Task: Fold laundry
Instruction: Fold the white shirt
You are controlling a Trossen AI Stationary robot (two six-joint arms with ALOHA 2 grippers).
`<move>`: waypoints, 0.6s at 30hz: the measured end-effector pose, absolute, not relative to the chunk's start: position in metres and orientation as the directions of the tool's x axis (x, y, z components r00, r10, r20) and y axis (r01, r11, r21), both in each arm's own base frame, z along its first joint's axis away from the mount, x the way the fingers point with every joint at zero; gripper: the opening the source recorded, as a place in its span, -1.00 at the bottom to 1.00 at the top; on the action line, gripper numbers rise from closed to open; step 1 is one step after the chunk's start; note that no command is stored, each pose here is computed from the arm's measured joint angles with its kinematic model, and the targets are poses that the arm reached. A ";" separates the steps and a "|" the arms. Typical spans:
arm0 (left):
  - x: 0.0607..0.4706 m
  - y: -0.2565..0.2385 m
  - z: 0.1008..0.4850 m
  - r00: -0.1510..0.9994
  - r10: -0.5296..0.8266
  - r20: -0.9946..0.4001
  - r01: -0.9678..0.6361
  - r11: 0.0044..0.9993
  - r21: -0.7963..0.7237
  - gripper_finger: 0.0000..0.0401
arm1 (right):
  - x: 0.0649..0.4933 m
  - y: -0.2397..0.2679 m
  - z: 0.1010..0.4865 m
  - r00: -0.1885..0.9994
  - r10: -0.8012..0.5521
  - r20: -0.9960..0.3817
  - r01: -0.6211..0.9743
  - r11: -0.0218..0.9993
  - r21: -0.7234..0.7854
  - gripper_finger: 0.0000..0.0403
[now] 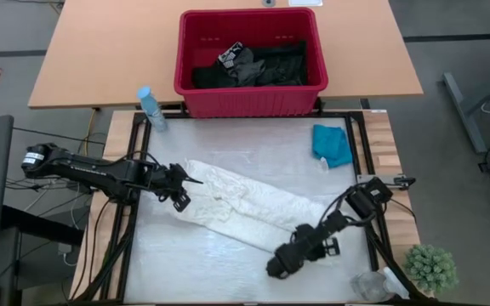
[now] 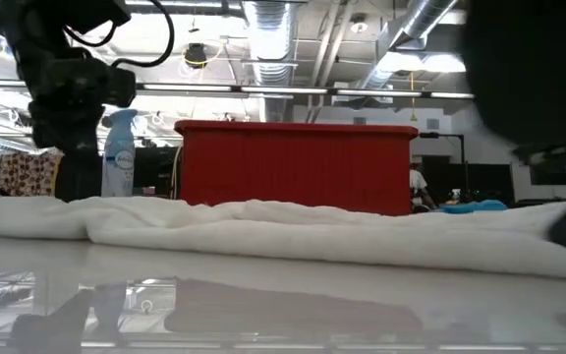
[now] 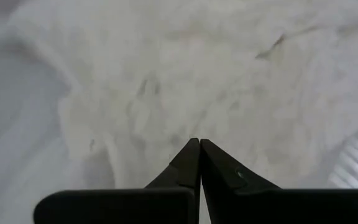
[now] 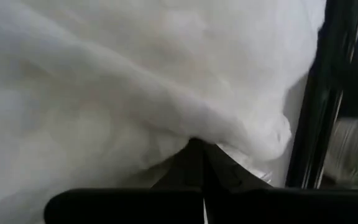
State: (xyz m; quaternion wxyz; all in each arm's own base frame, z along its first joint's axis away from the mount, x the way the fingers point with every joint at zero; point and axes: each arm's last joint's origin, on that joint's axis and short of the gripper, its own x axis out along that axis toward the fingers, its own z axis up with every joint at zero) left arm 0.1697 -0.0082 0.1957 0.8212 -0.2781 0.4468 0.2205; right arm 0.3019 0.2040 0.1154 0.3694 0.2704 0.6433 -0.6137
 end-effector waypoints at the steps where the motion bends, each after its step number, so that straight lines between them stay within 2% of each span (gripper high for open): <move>1: 0.170 -0.008 0.195 0.512 0.121 -0.851 -0.602 0.757 -0.255 -1.00 | 0.305 0.197 0.116 -0.580 -0.112 -0.807 0.799 0.116 -0.590 -0.92; 12: 0.149 -0.009 0.146 0.427 0.108 -0.898 -0.602 0.775 -0.194 -1.00 | 0.331 0.154 0.119 -0.535 -0.187 -0.824 0.775 0.280 -0.566 -0.92; 18: 0.135 -0.012 0.124 0.381 0.077 -0.921 -0.668 0.712 -0.216 -1.00 | 0.330 0.144 0.122 -0.580 -0.206 -0.788 0.720 0.323 -0.614 -0.92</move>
